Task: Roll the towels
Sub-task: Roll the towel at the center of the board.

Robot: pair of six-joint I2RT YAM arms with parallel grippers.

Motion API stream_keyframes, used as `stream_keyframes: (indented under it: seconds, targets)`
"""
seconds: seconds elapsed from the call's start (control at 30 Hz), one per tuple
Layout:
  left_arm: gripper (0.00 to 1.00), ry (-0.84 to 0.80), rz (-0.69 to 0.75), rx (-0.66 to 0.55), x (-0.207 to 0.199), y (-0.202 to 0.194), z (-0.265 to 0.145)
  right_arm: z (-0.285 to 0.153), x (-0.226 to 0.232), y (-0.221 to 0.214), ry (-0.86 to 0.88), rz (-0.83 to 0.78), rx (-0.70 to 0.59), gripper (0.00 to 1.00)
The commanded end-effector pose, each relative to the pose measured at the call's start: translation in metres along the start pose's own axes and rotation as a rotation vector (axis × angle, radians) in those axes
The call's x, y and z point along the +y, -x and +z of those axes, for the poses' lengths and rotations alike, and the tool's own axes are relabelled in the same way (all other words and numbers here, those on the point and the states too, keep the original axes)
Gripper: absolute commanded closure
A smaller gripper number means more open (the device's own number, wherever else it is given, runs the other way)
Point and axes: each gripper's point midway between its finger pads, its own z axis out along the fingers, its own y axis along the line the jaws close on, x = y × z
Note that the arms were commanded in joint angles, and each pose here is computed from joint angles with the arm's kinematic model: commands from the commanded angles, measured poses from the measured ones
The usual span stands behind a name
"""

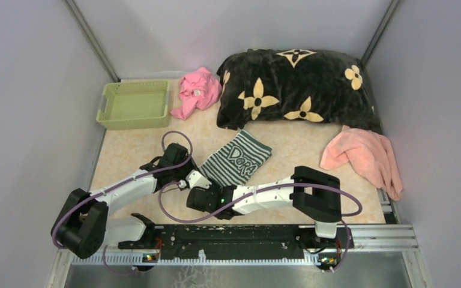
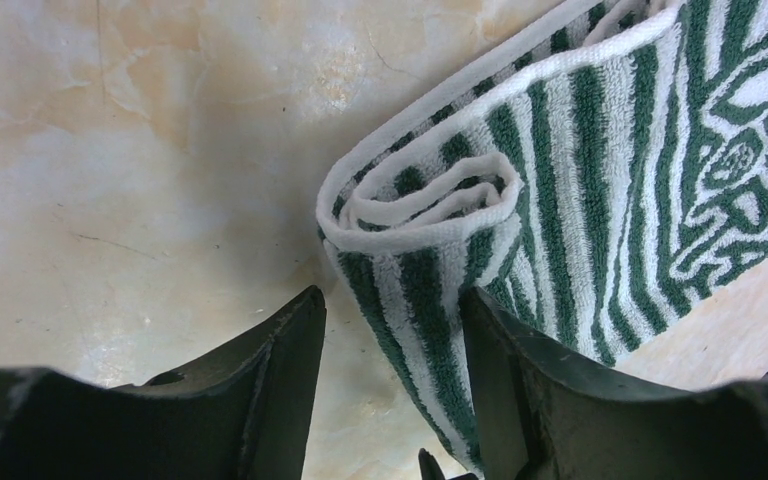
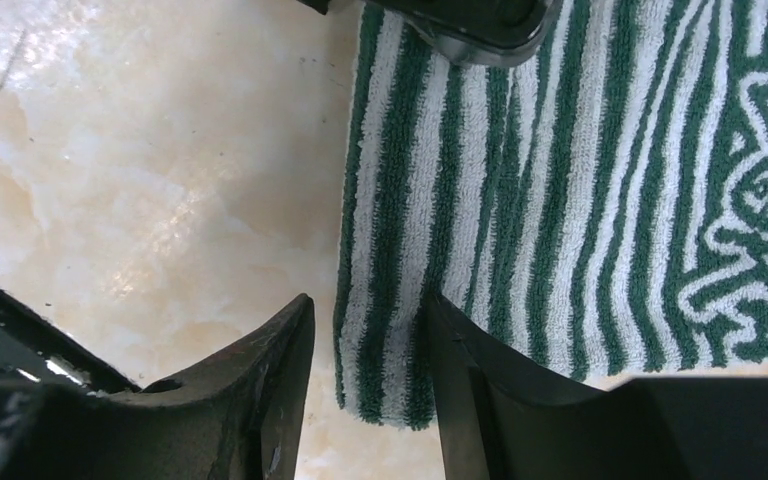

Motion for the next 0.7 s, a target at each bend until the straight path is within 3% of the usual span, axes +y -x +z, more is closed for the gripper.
stream_keyframes:
  seconds: [0.0, 0.37, 0.57, 0.67]
  targets:
    - [0.40, 0.089, 0.018, 0.019, 0.025, -0.009, 0.005, 0.002, -0.010, -0.016, -0.063, -0.004, 0.031, 0.54]
    - [0.37, 0.090, 0.011, 0.000, 0.023, -0.004, 0.004, 0.018, -0.015, -0.075, -0.104, -0.042, 0.180, 0.58]
    - [0.34, 0.103, -0.007, 0.004, 0.023, 0.001, 0.006, 0.017, -0.003, -0.073, -0.022, -0.048, 0.171, 0.80]
    - [0.30, 0.098, -0.030, -0.013, 0.023, 0.006, 0.003, 0.011, 0.016, -0.066, 0.112, -0.020, 0.153, 0.91]
